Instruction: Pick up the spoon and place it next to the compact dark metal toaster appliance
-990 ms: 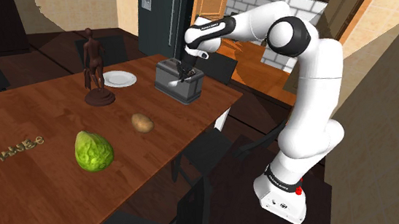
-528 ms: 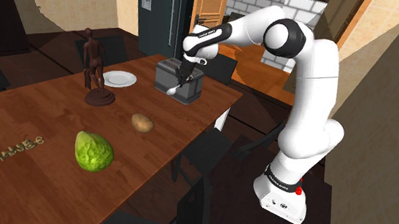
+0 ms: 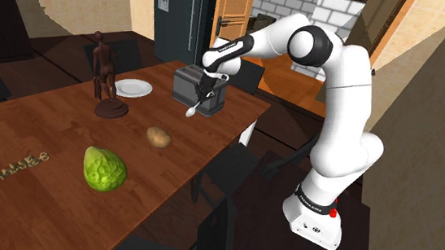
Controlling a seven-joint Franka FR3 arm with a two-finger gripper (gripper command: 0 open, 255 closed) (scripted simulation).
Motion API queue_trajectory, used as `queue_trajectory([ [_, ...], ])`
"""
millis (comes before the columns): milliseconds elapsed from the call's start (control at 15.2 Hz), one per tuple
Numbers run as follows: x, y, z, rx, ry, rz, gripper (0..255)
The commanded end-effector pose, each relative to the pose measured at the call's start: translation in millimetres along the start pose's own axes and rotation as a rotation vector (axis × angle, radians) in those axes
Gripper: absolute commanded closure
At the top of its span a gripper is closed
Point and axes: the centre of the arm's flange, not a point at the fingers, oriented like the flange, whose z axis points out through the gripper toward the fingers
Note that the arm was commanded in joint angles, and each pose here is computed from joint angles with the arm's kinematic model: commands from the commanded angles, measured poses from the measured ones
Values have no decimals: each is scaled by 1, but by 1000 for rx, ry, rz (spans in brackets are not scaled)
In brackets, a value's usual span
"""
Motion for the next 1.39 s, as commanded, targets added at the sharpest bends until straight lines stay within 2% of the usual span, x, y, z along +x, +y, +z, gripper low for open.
queue_trajectory([
  [0, 1, 4, 11, -1, 0, 1, 255],
  [1320, 16, 20, 114, -1, 0, 1, 255],
])
